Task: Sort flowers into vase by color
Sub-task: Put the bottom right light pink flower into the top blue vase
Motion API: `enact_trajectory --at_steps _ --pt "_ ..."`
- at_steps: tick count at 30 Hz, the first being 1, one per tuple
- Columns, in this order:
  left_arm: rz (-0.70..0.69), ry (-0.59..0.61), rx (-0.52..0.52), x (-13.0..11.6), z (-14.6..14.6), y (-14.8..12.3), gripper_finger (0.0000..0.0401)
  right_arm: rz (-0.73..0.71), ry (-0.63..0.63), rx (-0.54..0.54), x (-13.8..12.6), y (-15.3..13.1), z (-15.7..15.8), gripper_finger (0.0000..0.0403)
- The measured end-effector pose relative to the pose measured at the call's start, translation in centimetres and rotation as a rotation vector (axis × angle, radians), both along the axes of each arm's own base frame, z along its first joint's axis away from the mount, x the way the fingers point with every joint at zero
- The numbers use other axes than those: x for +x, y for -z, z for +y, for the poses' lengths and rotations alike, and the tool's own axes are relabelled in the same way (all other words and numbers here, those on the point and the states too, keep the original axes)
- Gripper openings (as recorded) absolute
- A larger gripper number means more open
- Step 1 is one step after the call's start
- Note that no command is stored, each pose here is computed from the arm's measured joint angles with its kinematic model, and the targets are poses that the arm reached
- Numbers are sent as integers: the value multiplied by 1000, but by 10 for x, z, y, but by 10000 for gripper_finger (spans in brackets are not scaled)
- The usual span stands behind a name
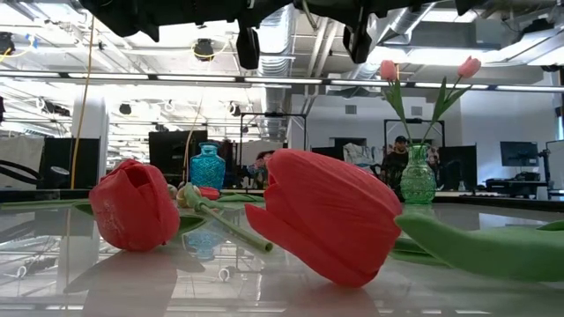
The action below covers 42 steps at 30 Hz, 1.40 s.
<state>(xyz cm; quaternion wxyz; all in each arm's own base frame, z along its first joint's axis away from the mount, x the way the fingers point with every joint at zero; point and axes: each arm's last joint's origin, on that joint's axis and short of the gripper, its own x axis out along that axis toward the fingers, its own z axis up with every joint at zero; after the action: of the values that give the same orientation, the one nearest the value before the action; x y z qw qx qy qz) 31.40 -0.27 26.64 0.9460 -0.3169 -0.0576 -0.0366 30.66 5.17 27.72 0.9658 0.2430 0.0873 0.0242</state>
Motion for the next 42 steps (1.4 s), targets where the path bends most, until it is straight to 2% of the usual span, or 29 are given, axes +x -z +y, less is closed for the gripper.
enact_trajectory --at_steps 5,13,17,23,30,35,42 --pt "1 -58 2 0 1 0 0 -13 -32 -70 0 -1 0 132" --pt "8 -195 24 0 6 1 0 82 -10 -85 -2 6 -16 265" --pt "13 -261 59 -4 14 -4 0 139 11 -161 -8 6 -29 299" --pt "82 -424 197 -28 53 -22 0 121 61 -247 -12 -1 -49 308" --pt "204 -700 404 -68 110 -39 0 120 179 -246 -12 -2 -79 308" --pt "287 -779 457 -93 149 -38 0 116 245 -242 -14 -3 -99 308" --pt "312 -827 432 -125 187 -37 0 96 311 -241 -17 -5 -117 308"
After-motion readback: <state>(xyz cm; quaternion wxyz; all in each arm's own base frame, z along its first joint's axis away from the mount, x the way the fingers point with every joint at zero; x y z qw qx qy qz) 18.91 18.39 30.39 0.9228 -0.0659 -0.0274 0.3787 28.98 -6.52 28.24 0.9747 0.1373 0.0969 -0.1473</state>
